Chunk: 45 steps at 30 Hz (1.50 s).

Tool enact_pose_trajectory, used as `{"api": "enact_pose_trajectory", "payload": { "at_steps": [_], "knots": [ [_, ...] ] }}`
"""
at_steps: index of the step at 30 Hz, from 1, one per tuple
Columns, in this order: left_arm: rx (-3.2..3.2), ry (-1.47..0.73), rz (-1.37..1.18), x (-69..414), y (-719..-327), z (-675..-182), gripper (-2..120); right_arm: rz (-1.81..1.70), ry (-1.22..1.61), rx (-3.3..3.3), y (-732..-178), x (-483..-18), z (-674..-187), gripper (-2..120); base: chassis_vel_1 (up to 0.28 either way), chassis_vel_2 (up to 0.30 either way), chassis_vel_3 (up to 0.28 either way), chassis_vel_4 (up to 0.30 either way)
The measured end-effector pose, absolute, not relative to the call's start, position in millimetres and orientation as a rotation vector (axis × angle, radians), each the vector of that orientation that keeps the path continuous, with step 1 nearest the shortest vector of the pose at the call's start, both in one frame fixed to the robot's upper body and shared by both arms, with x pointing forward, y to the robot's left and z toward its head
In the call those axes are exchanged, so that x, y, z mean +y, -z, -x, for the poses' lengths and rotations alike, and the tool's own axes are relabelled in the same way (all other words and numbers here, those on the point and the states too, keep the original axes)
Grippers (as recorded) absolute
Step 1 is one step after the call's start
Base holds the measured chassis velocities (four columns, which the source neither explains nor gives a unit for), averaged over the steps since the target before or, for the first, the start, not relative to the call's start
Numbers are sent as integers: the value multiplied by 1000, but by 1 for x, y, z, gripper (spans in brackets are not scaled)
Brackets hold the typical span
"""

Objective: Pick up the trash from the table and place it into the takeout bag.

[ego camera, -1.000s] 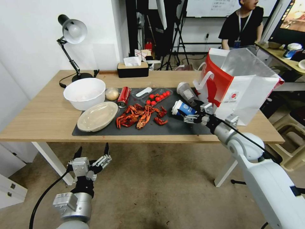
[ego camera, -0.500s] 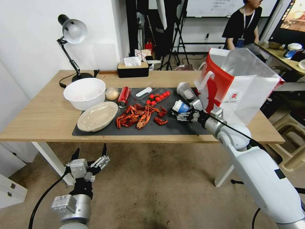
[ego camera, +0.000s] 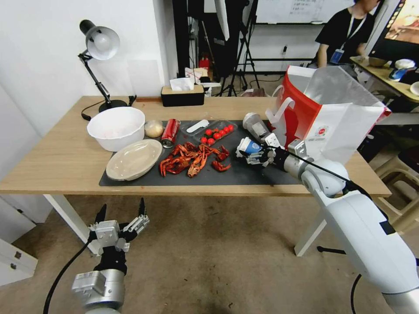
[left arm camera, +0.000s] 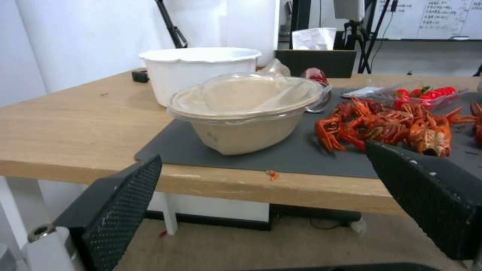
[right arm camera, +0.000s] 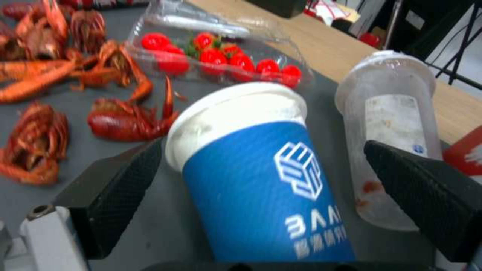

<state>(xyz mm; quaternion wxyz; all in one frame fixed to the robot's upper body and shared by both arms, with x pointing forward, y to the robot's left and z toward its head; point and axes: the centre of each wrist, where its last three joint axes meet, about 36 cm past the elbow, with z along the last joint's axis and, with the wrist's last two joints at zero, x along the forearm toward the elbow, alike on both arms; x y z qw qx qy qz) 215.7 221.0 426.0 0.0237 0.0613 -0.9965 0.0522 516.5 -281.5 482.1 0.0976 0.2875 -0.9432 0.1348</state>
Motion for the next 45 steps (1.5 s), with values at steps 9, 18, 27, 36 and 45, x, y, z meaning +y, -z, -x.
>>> {"api": "enact_pose_trajectory", "payload": {
  "at_steps": [9,18,27,36,45],
  "knots": [
    [-3099,-118,-209,219,-417,-213,100,-837,-536,-2656,-503,-288,-526,100,0,0,0,0],
    [-3102,-120,-218,220,-417,-213,100,-799,-483,-2605,-507,-278,-535,100,0,0,0,0],
    [-3101,-121,-231,220,-414,-214,100,-787,-468,-2549,-505,-271,-540,100,0,0,0,0],
    [-3106,-121,-238,218,-413,-211,100,-786,-442,-2544,-501,-266,-541,70,0,0,0,0],
    [-3110,-119,-246,219,-412,-211,100,-799,-411,-2586,-510,-266,-538,43,0,0,0,0]
  ]
}}
